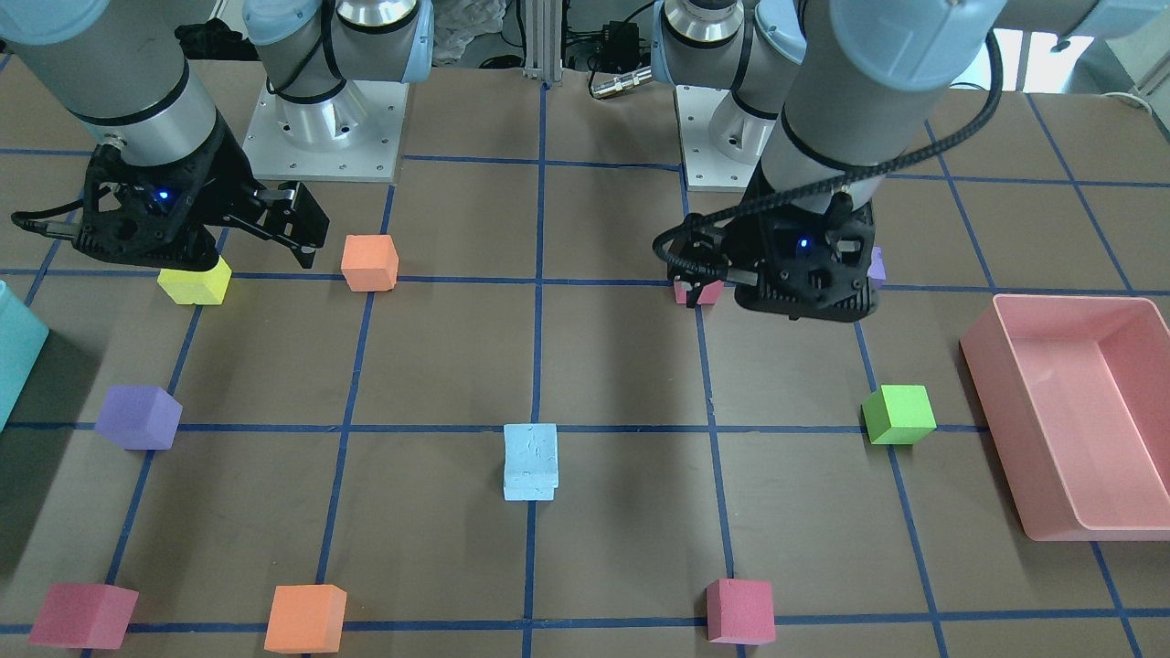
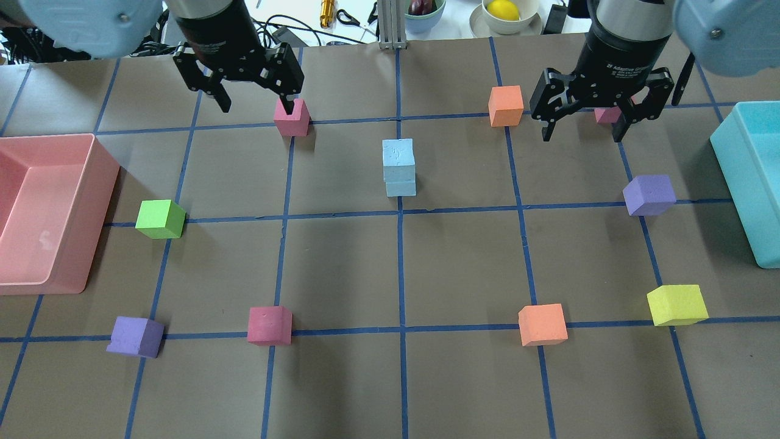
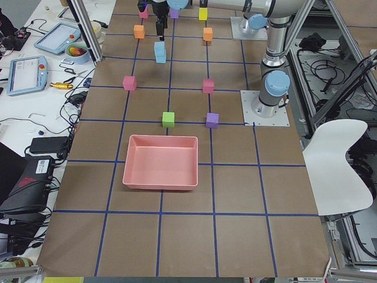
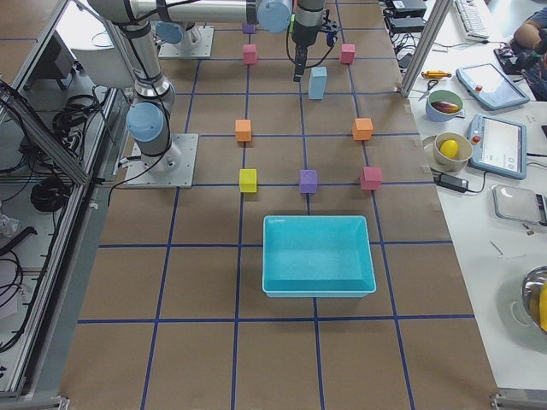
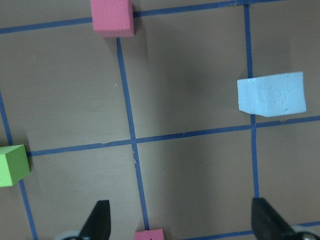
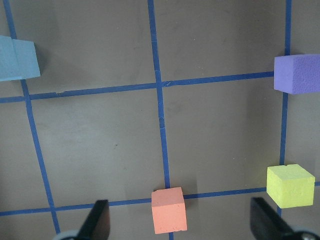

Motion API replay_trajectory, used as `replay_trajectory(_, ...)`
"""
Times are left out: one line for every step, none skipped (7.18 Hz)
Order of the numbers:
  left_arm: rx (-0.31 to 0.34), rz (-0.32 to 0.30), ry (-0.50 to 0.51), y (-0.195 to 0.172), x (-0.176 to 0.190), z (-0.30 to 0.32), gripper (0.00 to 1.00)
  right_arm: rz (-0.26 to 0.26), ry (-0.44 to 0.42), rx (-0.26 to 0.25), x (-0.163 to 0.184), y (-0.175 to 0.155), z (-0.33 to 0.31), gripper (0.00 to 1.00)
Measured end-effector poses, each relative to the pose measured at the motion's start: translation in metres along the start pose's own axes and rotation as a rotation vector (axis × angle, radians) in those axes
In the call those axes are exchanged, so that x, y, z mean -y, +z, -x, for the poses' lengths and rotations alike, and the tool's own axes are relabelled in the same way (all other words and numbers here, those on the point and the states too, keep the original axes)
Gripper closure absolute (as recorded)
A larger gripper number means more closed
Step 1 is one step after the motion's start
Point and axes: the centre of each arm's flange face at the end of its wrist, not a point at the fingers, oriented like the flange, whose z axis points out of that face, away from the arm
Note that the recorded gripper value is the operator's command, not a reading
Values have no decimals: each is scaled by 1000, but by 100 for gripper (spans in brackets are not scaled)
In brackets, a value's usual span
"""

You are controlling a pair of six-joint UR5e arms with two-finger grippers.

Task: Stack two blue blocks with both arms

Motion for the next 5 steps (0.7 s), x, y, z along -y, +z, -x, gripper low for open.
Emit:
replay_trajectory(3, 7, -20, 4, -27, 14, 0, -2, 0, 0, -1, -1, -1, 0)
replay_trajectory(1, -12, -60, 4, -44, 36, 0, -1, -2, 1, -1, 0, -1, 0)
replay_trajectory(3, -35, -92, 0, -52, 53, 0, -1, -5, 5, -1, 0, -1, 0)
replay_trajectory(7, -63, -105, -6, -56, 60, 0, -3, -5, 6, -1, -1, -1, 0)
replay_trajectory(12, -94, -109, -12, -57, 62, 0, -4, -4, 4, -1, -1, -2, 0)
